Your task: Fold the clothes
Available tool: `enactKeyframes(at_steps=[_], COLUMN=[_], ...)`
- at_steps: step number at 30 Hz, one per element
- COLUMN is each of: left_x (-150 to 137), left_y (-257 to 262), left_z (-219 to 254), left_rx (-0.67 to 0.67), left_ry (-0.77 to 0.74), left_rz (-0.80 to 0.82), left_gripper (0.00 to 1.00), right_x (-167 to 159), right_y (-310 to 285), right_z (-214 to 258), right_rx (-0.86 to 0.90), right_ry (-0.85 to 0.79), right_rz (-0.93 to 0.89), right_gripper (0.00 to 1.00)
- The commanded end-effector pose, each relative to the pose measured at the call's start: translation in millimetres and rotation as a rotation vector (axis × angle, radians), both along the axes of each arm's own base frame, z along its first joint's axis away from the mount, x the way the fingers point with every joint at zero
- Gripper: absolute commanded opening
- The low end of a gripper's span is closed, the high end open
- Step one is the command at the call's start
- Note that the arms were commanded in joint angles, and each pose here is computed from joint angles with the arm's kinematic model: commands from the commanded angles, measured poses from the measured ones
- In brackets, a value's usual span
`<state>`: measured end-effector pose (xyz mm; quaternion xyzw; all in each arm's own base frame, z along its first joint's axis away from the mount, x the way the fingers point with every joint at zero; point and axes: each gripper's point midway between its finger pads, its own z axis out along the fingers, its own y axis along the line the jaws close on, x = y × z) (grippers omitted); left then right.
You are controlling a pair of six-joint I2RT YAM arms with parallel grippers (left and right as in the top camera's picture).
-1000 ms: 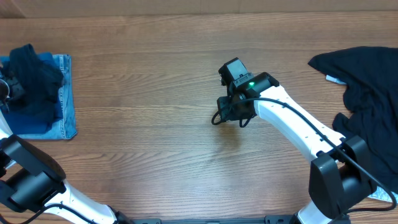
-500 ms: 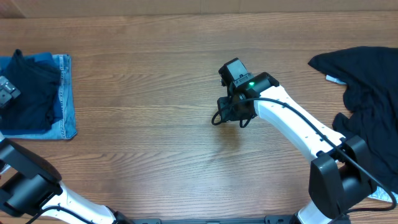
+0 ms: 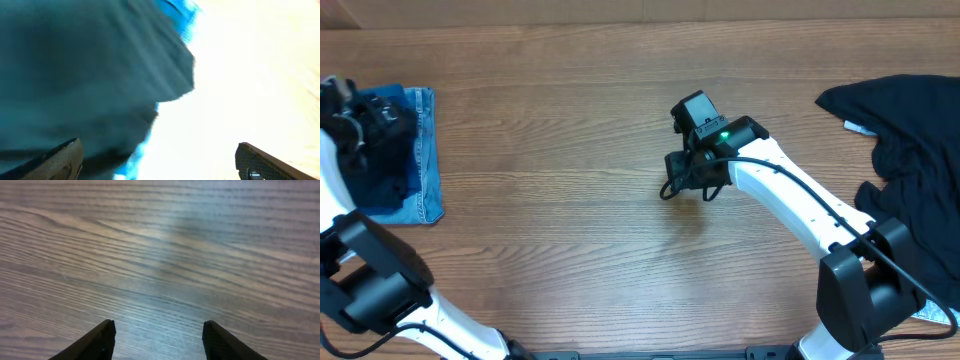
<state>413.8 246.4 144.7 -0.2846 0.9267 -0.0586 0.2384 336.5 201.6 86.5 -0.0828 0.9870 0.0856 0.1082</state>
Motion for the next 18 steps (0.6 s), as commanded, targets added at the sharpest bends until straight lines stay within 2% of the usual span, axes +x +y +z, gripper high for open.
enactKeyframes(at_steps=[1,4,11,18], left_x=[15,19,22,8], left_y=[-31,-39,-36,-9], left_z=[10,14,11,16], left_rx=[-0.033,0.020,0.173,0.463], left_ry=[-0.025,-0.011,0.075,0.221], left_rz=[-0.091,-0.108,-0.033,0.067], left_gripper=[1.00,1.00,1.00,1.00], right_x=[4,4,4,1], right_y=[1,1,1,-1], right_z=[2,2,2,1], right_rx=[0.003,0.003,0.003,-0.005], right_ry=[-0.020,-0.020,-0.020,-0.007], right_rz=[0.025,0.025,0.025,0.025], right_gripper=[0.66,0.68,0.67,0.67])
